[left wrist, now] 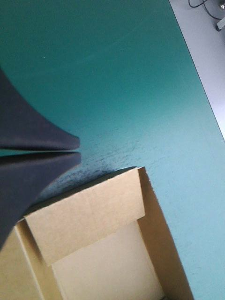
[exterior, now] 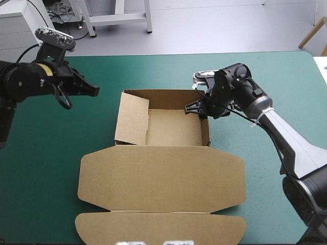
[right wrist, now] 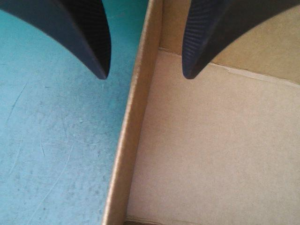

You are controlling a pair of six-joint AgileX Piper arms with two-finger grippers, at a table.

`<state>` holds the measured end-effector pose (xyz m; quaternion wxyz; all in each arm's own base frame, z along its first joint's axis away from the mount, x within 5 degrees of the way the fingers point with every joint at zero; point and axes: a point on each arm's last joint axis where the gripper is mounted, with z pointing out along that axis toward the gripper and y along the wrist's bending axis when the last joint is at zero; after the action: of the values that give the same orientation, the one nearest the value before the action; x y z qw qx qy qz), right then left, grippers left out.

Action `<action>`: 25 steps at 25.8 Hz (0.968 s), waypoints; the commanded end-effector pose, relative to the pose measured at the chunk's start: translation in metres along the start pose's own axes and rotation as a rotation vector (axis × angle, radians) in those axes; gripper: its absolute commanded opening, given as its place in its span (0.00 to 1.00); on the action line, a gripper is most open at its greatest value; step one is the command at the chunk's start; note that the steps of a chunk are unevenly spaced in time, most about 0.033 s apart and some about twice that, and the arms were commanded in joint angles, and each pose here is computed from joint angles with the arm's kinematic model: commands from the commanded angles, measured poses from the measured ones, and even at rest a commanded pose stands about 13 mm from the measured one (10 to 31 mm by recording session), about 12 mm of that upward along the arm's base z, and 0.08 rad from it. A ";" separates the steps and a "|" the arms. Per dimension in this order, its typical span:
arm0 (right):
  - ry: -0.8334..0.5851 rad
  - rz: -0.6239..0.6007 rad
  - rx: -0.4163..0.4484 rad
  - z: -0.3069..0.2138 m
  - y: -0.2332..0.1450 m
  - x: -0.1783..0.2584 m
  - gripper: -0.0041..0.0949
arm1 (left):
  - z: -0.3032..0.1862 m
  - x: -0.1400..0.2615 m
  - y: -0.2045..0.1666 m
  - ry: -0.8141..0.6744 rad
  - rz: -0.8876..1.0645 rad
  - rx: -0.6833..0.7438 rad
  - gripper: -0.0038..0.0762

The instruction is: Fold the box

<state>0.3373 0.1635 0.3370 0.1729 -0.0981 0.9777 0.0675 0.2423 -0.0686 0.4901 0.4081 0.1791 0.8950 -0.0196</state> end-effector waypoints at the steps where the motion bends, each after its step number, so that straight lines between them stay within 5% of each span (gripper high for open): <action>1: -0.103 -0.011 -0.015 -0.018 -0.001 -0.006 0.49 | -0.026 0.025 -0.004 0.021 0.025 0.016 0.04; 14: -0.049 -0.070 0.000 0.036 0.002 -0.019 0.38 | -0.033 0.163 -0.021 0.064 0.081 0.031 0.04; 18: -0.050 -0.070 0.000 0.037 0.002 -0.019 0.26 | -0.029 0.195 -0.025 0.095 0.082 0.036 0.04; 22: -0.048 -0.074 0.010 0.037 0.001 -0.019 0.03 | -0.024 0.225 -0.029 0.122 0.083 0.038 0.04; 25: -0.047 -0.070 0.010 0.037 0.001 -0.019 0.02 | -0.020 0.245 -0.031 0.121 0.086 0.033 0.04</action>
<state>0.3712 0.1790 0.2814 0.1583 -0.1251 0.9780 0.0528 0.0734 -0.0197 0.3236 0.3170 0.2280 0.9206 -0.0035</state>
